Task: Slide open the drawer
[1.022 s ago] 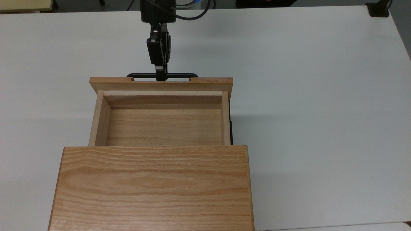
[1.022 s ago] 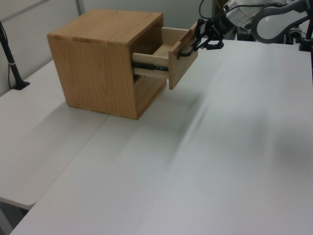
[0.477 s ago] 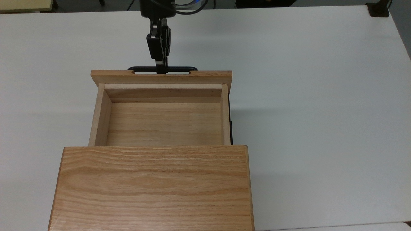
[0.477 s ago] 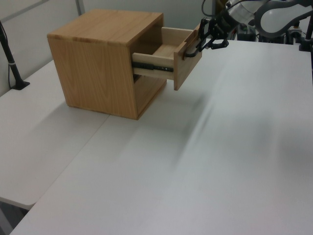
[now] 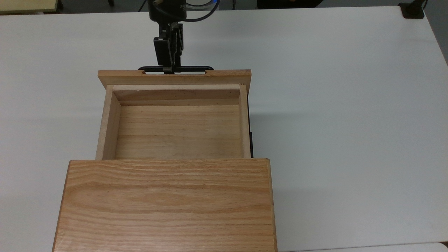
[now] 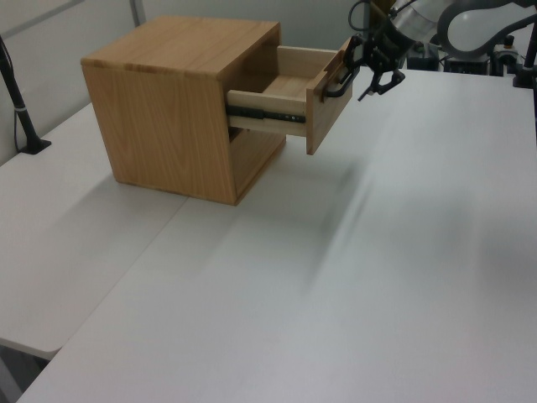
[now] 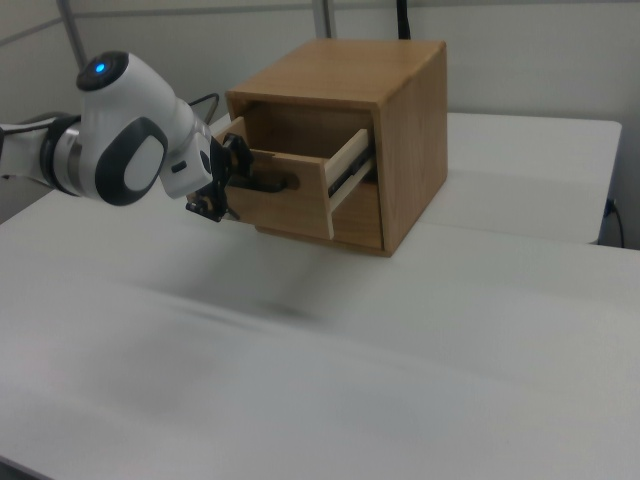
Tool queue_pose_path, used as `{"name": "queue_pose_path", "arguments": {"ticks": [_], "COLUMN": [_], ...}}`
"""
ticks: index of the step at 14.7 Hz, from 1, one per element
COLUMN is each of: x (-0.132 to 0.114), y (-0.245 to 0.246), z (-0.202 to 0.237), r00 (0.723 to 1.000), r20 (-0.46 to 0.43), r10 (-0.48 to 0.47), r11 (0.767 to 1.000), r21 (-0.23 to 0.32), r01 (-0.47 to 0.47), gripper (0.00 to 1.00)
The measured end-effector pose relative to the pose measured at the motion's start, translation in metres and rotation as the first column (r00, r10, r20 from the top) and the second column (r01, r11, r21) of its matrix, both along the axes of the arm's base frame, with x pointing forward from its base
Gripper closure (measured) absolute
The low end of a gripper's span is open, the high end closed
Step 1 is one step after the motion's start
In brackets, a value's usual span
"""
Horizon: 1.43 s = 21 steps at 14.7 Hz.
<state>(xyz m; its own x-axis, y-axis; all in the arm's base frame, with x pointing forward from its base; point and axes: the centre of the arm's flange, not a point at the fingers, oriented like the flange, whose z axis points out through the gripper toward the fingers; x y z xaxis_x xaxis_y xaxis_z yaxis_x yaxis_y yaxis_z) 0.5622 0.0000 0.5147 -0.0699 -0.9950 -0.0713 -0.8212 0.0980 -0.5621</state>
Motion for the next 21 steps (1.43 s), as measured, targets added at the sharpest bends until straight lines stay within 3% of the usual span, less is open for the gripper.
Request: {"name": "queue_pose_path", "arguments": {"ticks": [3,9,11,12,13,15,19,20,21], "x": [0.000,-0.008,-0.011,-0.015,-0.019,-0.027,-0.036,-0.037,-0.038], "y": [-0.003,-0.005,-0.005,-0.003,-0.001,0.007,0.023,0.026,0.034], "z": [0.032,0.074,0.087,0.097,0.103,0.117,0.133,0.134,0.135], "r00": [0.997,0.981,0.966,0.947,0.919,0.834,0.684,0.636,0.560], "r20": [-0.083,-0.191,-0.241,-0.277,-0.315,-0.383,-0.435,-0.443,-0.454], "r10": [-0.002,0.028,0.091,0.162,0.236,0.398,0.586,0.631,0.693], "r11": [1.000,1.000,0.995,0.982,0.961,0.883,0.722,0.666,0.573], "r21": [0.005,-0.004,-0.026,-0.049,-0.065,-0.087,-0.103,-0.111,-0.123], "r01": [0.002,-0.030,-0.100,-0.183,-0.269,-0.462,-0.684,-0.738,-0.810], "gripper": [0.00,0.00,0.00,0.00,0.00,0.00,0.00,0.00,0.00]}}
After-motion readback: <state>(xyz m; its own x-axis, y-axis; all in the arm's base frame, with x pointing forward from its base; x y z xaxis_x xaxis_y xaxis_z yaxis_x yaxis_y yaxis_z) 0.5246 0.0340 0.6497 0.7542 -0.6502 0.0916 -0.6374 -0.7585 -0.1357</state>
